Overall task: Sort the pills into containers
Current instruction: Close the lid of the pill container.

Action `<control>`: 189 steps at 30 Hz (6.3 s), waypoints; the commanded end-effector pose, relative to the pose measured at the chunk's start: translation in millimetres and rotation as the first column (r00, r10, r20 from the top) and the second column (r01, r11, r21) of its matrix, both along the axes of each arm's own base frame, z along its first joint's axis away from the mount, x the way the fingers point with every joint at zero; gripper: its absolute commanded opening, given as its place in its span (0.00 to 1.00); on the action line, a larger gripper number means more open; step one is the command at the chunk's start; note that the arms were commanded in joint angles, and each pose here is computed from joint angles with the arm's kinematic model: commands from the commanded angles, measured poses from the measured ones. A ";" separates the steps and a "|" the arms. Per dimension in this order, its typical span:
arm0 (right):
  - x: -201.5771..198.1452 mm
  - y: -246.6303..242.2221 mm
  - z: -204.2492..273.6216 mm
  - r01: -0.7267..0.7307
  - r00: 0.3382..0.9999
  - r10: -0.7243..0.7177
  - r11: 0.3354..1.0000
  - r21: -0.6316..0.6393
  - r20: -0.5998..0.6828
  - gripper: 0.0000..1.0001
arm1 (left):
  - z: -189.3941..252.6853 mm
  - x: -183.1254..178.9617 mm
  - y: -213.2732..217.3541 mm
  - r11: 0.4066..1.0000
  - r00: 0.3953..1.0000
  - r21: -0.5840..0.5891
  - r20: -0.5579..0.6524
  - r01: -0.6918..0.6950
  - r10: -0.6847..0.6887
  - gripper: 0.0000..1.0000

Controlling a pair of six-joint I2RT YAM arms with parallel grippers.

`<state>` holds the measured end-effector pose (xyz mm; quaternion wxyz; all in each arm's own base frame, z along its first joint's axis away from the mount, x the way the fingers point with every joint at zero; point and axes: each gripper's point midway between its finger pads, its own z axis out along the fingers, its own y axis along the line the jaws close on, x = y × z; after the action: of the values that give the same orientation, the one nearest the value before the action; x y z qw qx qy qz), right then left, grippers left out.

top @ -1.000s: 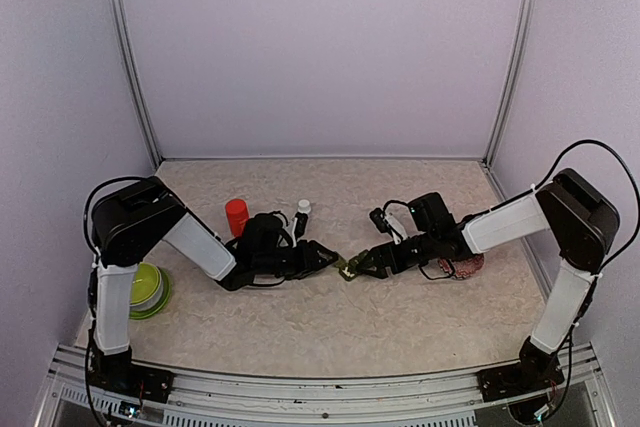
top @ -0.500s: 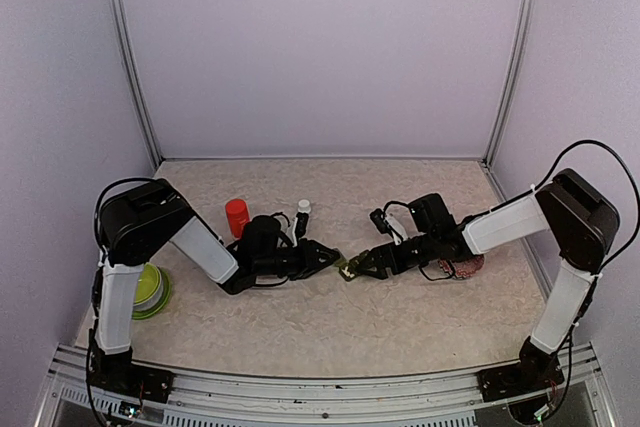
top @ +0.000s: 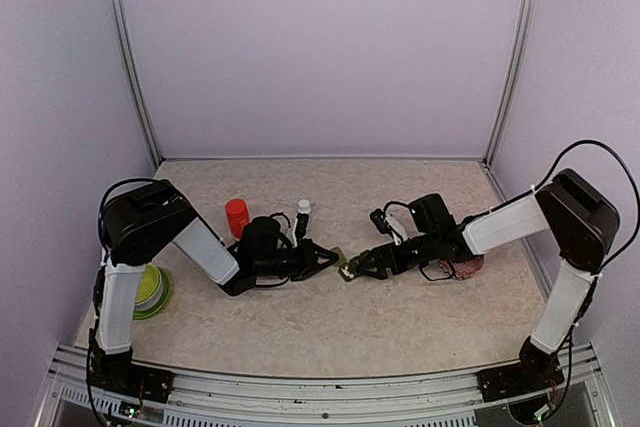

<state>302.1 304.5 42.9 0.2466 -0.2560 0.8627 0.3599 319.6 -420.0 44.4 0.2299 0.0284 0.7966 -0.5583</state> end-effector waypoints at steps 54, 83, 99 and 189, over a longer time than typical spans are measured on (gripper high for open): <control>-24.2 10.6 18.4 -0.210 0.977 0.210 0.962 0.174 0.019 0.91 | 46.7 -35.7 6.3 0.969 0.984 -0.173 0.021 0.176 -0.175 0.03; -49.6 19.9 34.9 -0.317 0.930 0.364 0.867 0.384 -0.056 0.77 | 59.9 -50.2 -2.0 0.951 0.971 -0.201 0.022 0.237 -0.237 0.03; -54.6 22.1 36.3 -0.325 0.915 0.395 0.842 0.429 -0.082 0.56 | 57.7 -48.5 -3.6 0.952 0.971 -0.197 0.018 0.236 -0.237 0.03; -40.0 11.0 24.5 -0.210 0.932 0.317 0.868 0.451 -0.174 0.18 | 77.3 -119.6 -35.1 0.885 0.900 -0.186 0.183 0.427 -0.396 0.99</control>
<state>261.0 318.9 61.1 0.1346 -0.2728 0.7535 0.5828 204.7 -453.4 130.0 0.1658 0.2106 0.6871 -0.6753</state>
